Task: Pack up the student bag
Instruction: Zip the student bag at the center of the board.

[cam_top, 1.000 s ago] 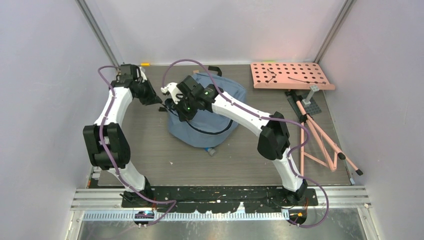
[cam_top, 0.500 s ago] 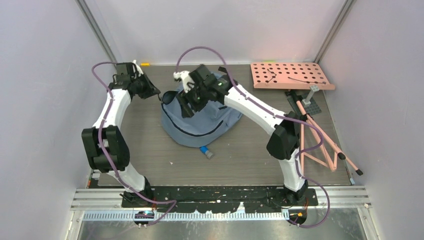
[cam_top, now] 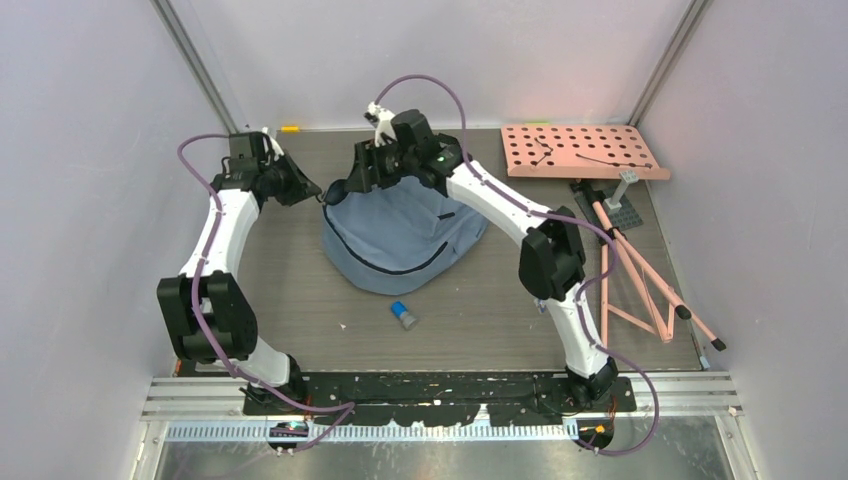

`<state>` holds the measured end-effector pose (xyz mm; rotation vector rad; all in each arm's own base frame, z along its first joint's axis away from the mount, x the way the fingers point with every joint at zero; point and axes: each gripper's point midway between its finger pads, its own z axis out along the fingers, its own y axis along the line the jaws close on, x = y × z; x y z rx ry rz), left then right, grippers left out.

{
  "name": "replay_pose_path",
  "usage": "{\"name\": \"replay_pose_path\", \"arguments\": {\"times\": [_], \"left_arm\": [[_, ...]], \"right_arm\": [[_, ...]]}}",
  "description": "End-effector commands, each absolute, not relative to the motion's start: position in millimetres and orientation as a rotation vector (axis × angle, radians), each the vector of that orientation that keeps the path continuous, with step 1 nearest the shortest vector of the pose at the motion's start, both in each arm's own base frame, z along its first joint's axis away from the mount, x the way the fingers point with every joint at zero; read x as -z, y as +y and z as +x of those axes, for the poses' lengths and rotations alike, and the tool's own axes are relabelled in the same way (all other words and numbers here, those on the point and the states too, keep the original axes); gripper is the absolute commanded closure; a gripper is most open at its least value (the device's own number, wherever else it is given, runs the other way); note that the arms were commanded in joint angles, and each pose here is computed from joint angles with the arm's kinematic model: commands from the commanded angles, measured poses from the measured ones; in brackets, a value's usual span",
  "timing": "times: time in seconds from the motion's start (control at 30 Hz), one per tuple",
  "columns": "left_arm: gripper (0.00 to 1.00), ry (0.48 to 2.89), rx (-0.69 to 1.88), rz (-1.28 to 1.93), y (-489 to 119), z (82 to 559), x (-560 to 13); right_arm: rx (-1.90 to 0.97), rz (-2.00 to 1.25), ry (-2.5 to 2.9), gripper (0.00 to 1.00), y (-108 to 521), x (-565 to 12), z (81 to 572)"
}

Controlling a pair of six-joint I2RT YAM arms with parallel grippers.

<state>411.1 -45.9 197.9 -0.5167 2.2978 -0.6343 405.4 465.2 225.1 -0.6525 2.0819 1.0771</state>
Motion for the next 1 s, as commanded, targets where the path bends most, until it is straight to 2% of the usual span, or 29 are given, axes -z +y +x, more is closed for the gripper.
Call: {"name": "replay_pose_path", "arguments": {"times": [0.0, 0.33, 0.47, 0.53, 0.97], "left_arm": [[1.0, 2.238, 0.682, -0.52, -50.4, 404.5, -232.6], [1.0, 2.225, 0.692, -0.583, -49.8, 406.5, -240.8], [1.0, 2.215, 0.654, -0.596, -44.8, 406.6, -246.8], [1.0, 2.206, 0.641, -0.601, -42.5, 406.3, -249.0], [1.0, 2.229, 0.687, -0.598, -49.1, 403.3, -245.4]], "right_arm": [[-1.253, -0.66, 1.851, 0.34, 507.0, -269.1, 403.4], [-1.245, -0.776, 1.722, 0.37, 542.1, -248.8, 383.9], [-1.243, -0.785, 1.736, 0.46, 549.1, -238.3, 383.8], [-1.238, -0.788, 1.736, 0.47, 550.9, -235.1, 384.5], [-1.143, -0.775, 1.696, 0.47, 562.8, -228.6, 407.7]]}}
